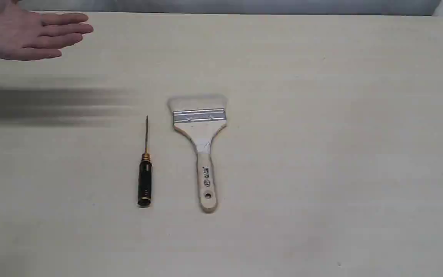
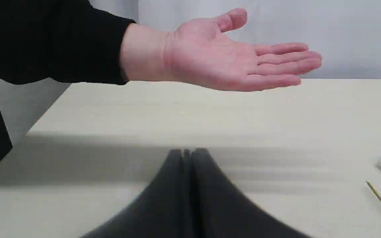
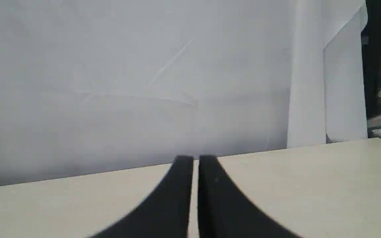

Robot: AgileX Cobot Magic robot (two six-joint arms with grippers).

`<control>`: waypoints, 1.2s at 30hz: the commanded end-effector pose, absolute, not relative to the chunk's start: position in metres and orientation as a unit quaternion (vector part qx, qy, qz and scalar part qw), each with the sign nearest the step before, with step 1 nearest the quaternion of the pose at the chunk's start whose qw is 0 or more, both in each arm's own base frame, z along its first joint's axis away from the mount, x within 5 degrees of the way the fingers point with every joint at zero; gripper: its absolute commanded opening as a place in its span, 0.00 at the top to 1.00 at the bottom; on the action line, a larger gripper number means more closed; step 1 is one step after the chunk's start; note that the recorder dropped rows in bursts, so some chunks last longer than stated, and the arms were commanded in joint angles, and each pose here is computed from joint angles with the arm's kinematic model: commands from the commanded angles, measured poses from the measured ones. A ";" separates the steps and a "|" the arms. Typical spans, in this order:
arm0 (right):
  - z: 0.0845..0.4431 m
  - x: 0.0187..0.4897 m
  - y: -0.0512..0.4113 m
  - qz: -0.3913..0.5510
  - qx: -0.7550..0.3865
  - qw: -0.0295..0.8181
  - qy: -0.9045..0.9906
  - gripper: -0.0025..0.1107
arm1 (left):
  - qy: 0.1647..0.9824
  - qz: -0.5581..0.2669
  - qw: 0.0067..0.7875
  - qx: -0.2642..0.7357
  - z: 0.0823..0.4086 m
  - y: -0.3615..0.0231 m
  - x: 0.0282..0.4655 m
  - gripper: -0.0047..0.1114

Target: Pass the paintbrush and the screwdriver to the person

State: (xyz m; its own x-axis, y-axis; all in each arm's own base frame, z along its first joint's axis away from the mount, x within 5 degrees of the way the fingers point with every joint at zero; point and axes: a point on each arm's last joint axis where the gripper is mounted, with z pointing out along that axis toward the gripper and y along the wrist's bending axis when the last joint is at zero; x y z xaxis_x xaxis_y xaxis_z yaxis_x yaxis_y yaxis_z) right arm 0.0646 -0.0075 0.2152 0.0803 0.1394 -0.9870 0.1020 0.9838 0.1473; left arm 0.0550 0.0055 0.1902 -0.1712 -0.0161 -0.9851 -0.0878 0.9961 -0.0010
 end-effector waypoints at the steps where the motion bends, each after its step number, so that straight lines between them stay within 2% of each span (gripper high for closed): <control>1: 0.214 0.064 -0.008 0.026 0.106 0.730 0.675 0.94 | 0.761 0.025 0.647 -0.032 0.191 0.005 0.055 0.96; 6: 0.221 0.064 -0.006 0.052 0.108 0.754 0.646 0.94 | 0.761 0.025 0.647 -0.032 0.191 0.005 0.055 0.96; 9: 0.225 0.064 0.001 0.069 0.053 0.762 0.642 0.94 | 0.761 0.025 0.647 -0.032 0.191 0.005 0.055 0.96; 11: 0.236 0.063 0.009 0.112 0.013 0.763 0.637 0.91 | 0.761 0.025 0.647 -0.032 0.191 0.005 0.055 0.96; 14: 0.263 0.063 0.024 0.179 -0.066 0.764 0.616 0.76 | 0.762 0.023 0.646 -0.034 0.190 0.005 0.055 0.96; 18: 0.306 0.075 0.039 0.197 -0.136 0.743 0.625 0.60 | 0.761 0.023 0.647 -0.034 0.191 0.005 0.055 0.96; 22: 0.347 0.106 0.060 0.181 -0.168 0.665 0.704 0.59 | 0.761 0.023 0.647 -0.034 0.191 0.005 0.055 0.96; 27: 0.371 0.149 0.105 0.141 -0.211 0.557 0.791 0.59 | 0.761 0.023 0.647 -0.034 0.191 0.005 0.055 0.96; 31: 0.376 0.183 0.151 0.090 -0.252 0.475 0.838 0.59 | 0.761 0.023 0.647 -0.034 0.191 0.005 0.055 0.96; 36: 0.363 0.223 0.195 0.034 -0.266 0.395 0.879 0.57 | 0.761 0.023 0.647 -0.034 0.191 0.005 0.055 0.96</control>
State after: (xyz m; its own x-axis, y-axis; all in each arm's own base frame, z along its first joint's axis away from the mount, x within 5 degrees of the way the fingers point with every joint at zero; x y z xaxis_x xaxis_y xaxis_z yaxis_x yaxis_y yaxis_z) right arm 0.2139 0.1852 0.3672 -0.5121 -0.4063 -0.7567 -0.4954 0.8595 -0.1262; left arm 0.0550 0.0055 0.1902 -0.1712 -0.0161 -0.9851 -0.0878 0.9961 -0.0010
